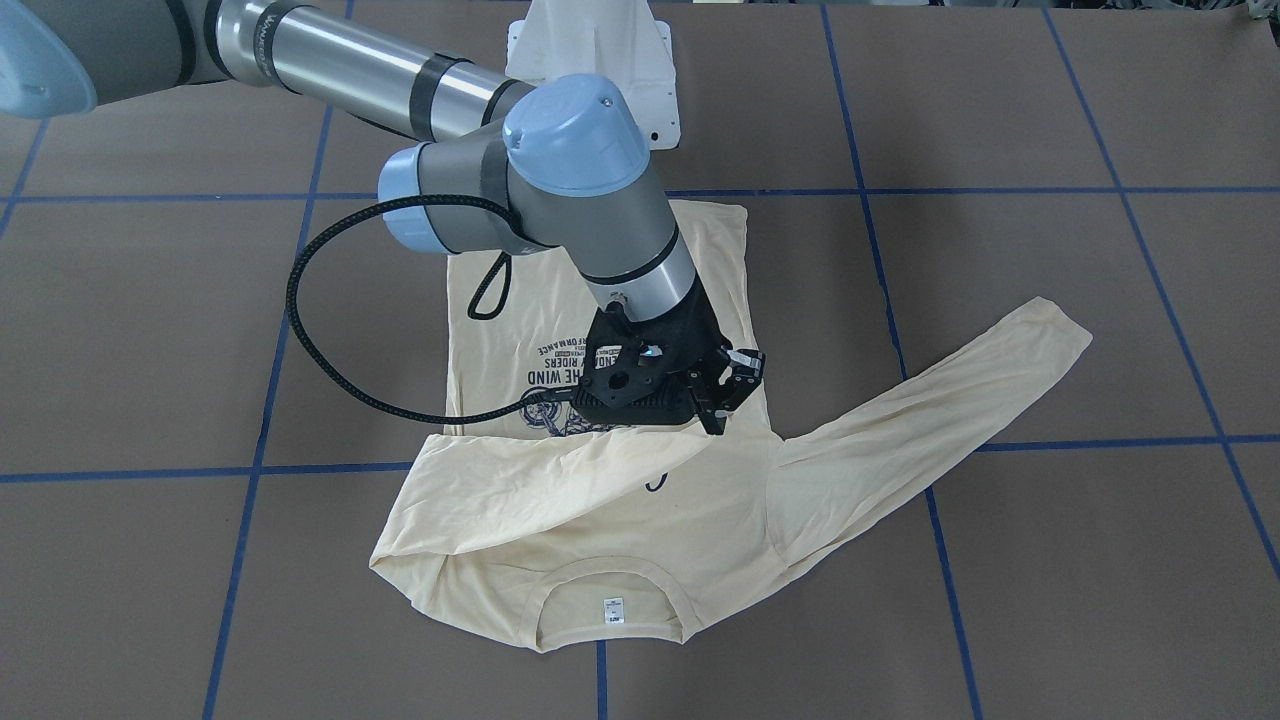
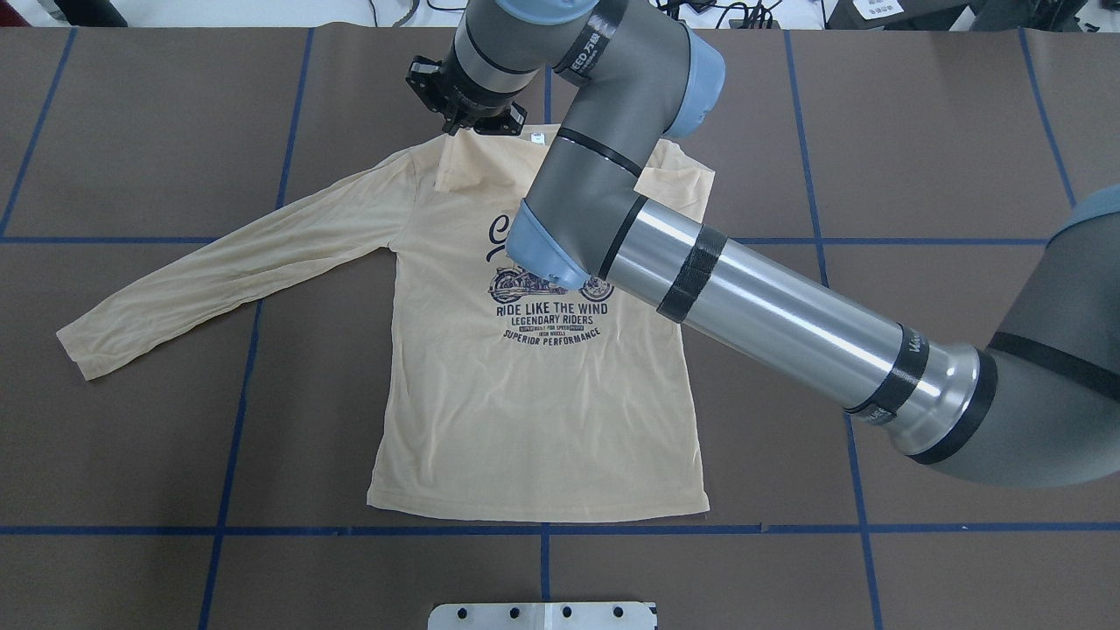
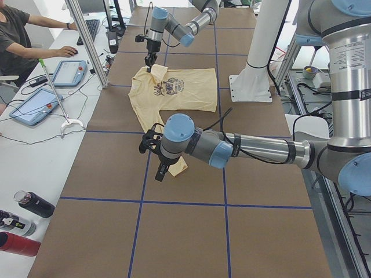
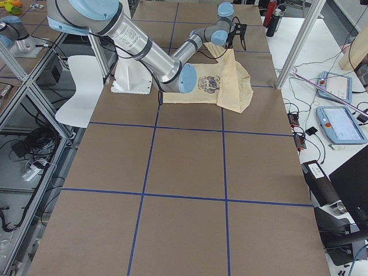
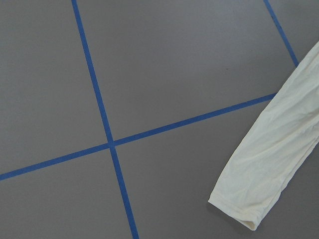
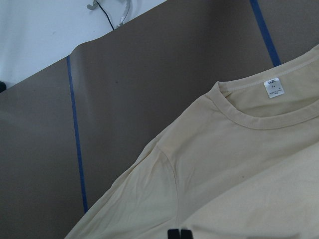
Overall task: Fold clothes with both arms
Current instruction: 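Carry the grasped sleeve across the shirt body toward the collar, then release the sleeve and raise the right gripper away from the shirt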
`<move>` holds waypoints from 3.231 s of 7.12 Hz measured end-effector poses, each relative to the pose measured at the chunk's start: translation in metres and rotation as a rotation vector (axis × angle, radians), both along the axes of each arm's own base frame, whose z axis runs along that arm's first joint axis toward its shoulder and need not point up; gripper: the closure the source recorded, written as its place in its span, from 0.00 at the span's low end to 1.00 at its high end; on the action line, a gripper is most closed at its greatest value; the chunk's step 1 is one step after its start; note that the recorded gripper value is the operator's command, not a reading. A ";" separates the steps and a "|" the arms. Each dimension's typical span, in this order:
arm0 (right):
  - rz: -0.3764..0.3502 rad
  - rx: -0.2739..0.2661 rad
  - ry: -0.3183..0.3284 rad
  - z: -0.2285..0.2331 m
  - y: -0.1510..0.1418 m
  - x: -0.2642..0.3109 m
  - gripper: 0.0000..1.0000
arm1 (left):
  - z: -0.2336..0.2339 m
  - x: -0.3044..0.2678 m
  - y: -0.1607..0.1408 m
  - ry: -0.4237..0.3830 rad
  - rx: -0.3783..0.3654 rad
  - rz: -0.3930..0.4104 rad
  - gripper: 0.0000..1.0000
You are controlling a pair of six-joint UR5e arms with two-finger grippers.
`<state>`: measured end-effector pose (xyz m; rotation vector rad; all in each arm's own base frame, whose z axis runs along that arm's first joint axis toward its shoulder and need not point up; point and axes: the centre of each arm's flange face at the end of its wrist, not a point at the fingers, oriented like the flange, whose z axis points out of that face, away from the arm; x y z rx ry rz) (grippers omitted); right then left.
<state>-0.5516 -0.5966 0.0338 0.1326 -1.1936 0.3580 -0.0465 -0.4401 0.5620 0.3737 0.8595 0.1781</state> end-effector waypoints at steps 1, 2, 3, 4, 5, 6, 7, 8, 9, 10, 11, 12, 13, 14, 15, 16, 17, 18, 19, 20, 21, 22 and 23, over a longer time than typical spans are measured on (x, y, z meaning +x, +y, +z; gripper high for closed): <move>-0.004 0.011 -0.007 -0.011 0.006 -0.006 1.00 | 0.001 0.000 0.001 0.000 -0.001 0.000 0.00; -0.009 0.020 -0.007 -0.017 0.015 -0.016 1.00 | 0.002 0.000 0.002 0.000 -0.003 0.000 0.00; -0.013 0.028 -0.002 -0.018 0.023 -0.026 1.00 | 0.002 0.000 0.003 0.000 -0.005 0.001 0.00; -0.017 0.032 0.004 -0.017 0.027 -0.033 1.00 | 0.003 0.000 0.003 0.000 -0.006 0.001 0.00; -0.016 0.031 0.013 -0.014 0.027 -0.037 1.00 | 0.003 0.000 0.003 0.000 -0.006 0.001 0.00; -0.006 0.029 0.025 -0.009 0.024 -0.041 0.85 | 0.003 0.000 0.003 0.000 -0.007 0.001 0.00; 0.007 0.026 0.037 -0.007 0.020 -0.045 0.44 | 0.004 0.000 0.003 0.000 -0.007 0.001 0.00; 0.015 0.028 0.041 -0.008 0.014 -0.052 0.27 | 0.004 0.000 0.003 0.000 -0.007 0.001 0.00; 0.019 0.031 0.037 -0.012 0.009 -0.060 0.08 | 0.004 0.000 0.003 0.000 -0.007 0.001 0.00; 0.021 0.036 0.028 -0.021 0.006 -0.065 0.05 | 0.003 0.000 0.003 0.000 -0.007 0.000 0.00; 0.022 0.044 0.013 -0.029 0.006 -0.067 0.04 | 0.003 0.000 0.003 0.000 -0.007 -0.001 0.00; 0.027 0.047 -0.006 -0.036 0.007 -0.065 0.03 | 0.001 0.001 0.002 0.002 -0.002 -0.001 0.00; 0.039 0.031 -0.028 -0.038 0.008 -0.059 0.03 | -0.004 0.007 -0.001 0.010 -0.003 -0.008 0.00; 0.045 0.001 -0.044 -0.023 0.012 -0.047 0.03 | -0.012 0.024 -0.008 0.032 -0.021 -0.023 0.00; 0.035 -0.029 -0.044 0.013 0.020 -0.024 0.04 | -0.019 0.051 -0.014 0.054 -0.043 -0.041 0.00; 0.021 -0.061 -0.029 0.056 0.029 0.007 0.04 | -0.018 0.078 -0.017 0.052 -0.055 -0.064 0.00; 0.011 -0.092 -0.012 0.098 0.038 0.039 0.06 | -0.004 0.101 -0.020 0.034 -0.057 -0.078 0.04; 0.014 -0.119 0.010 0.141 0.046 0.069 0.06 | 0.024 0.119 -0.022 0.021 -0.056 -0.077 0.15; 0.024 -0.143 0.031 0.174 0.054 0.094 0.08 | 0.047 0.135 -0.028 0.024 -0.064 -0.070 0.23; 0.036 -0.166 0.052 0.197 0.059 0.116 0.11 | 0.059 0.155 -0.032 0.034 -0.091 -0.056 0.26; 0.054 -0.200 0.084 0.210 0.063 0.137 0.11 | 0.066 0.174 -0.032 0.038 -0.114 -0.033 0.31; 0.071 -0.237 0.123 0.217 0.068 0.159 0.11 | 0.071 0.188 -0.028 0.038 -0.132 -0.008 0.34; 0.086 -0.266 0.157 0.223 0.070 0.175 0.11 | 0.079 0.198 -0.024 0.046 -0.160 0.024 0.36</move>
